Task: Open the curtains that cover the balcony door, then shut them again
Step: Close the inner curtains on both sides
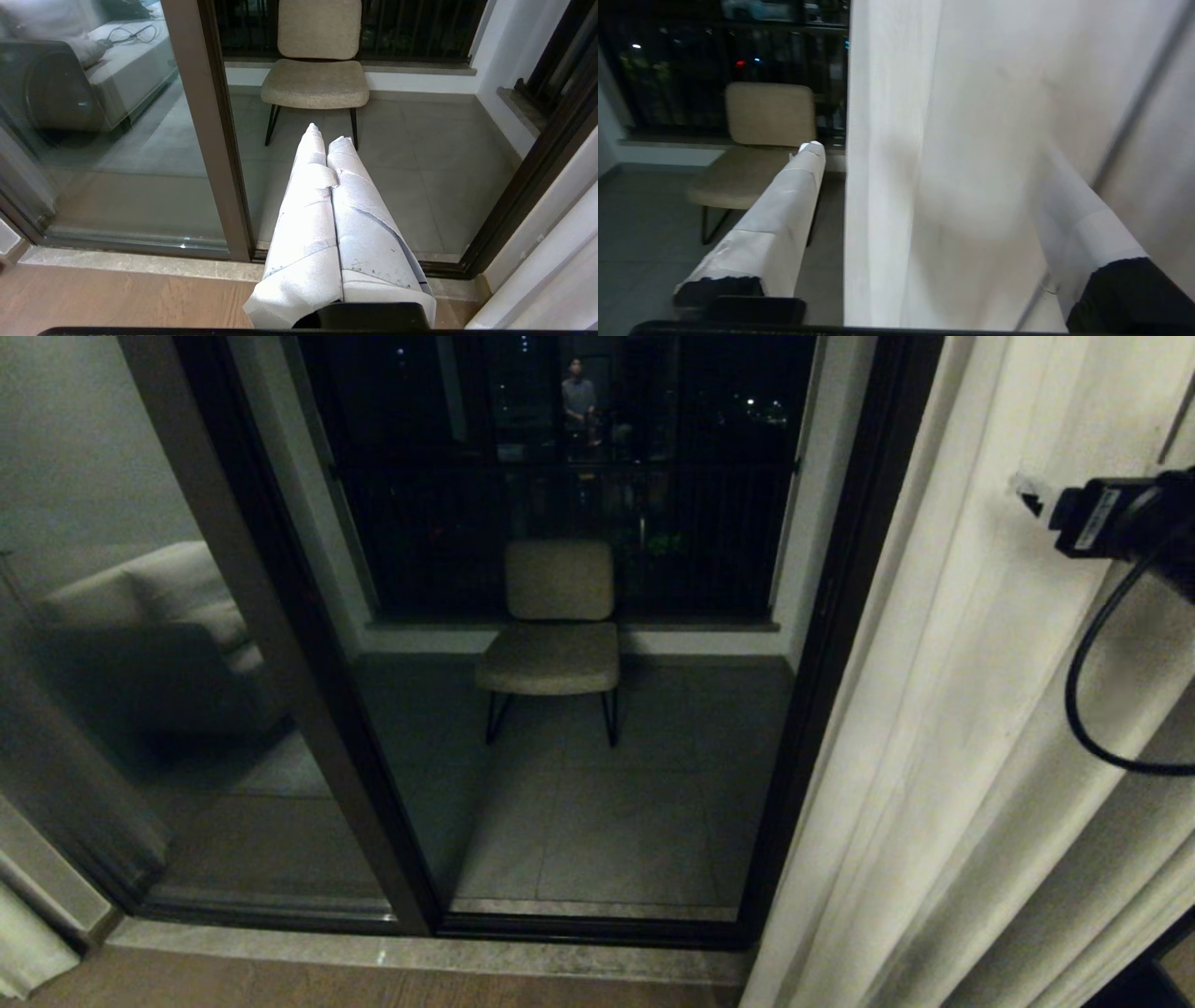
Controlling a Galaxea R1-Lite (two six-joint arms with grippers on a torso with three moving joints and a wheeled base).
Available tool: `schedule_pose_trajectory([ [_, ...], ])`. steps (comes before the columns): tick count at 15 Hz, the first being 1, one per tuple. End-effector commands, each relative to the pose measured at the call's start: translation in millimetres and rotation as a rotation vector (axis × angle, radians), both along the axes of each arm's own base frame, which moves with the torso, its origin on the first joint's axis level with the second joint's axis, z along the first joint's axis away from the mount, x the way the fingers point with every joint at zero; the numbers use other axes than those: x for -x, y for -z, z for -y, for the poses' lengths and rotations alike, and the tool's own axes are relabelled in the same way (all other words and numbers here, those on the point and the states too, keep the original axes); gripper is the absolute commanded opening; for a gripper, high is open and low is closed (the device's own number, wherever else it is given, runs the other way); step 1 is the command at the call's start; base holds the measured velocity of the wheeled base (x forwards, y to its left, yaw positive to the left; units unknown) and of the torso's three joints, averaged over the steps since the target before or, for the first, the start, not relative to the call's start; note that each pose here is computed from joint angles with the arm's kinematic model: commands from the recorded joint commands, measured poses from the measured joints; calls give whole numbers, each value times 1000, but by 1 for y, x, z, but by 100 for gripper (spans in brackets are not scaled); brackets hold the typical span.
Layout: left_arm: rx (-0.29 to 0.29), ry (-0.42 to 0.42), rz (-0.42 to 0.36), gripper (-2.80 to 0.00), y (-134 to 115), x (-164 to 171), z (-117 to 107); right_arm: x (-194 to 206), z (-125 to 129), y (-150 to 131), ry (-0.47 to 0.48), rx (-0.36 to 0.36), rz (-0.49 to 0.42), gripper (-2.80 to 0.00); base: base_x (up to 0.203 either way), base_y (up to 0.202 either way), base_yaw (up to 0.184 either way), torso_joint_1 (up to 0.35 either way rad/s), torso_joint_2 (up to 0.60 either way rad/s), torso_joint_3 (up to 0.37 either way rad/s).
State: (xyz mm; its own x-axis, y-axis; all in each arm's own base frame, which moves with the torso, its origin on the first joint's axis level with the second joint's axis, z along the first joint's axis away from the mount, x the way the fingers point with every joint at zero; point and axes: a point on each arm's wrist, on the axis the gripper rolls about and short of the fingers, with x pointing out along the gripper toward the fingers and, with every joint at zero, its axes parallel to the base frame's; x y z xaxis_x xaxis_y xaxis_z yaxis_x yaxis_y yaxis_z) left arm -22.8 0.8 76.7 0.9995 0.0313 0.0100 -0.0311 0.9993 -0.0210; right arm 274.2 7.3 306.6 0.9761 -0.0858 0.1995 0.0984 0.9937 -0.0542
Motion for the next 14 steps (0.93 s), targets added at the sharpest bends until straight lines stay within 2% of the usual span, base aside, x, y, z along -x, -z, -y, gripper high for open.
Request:
schedule_pose_trajectory([
  [1,1,1,2,-280,0,0,0,-38,-1,11,15,0,-32,0,0,0,0,0,0,0],
  [8,1,0,0,-280,0,0,0,-76,12,11,109,-13,-15,0,0,0,0,0,0,0],
  [14,1,-1,2,-280,0,0,0,-50,12,-12,104,-6,40,0,0,0,0,0,0,0],
])
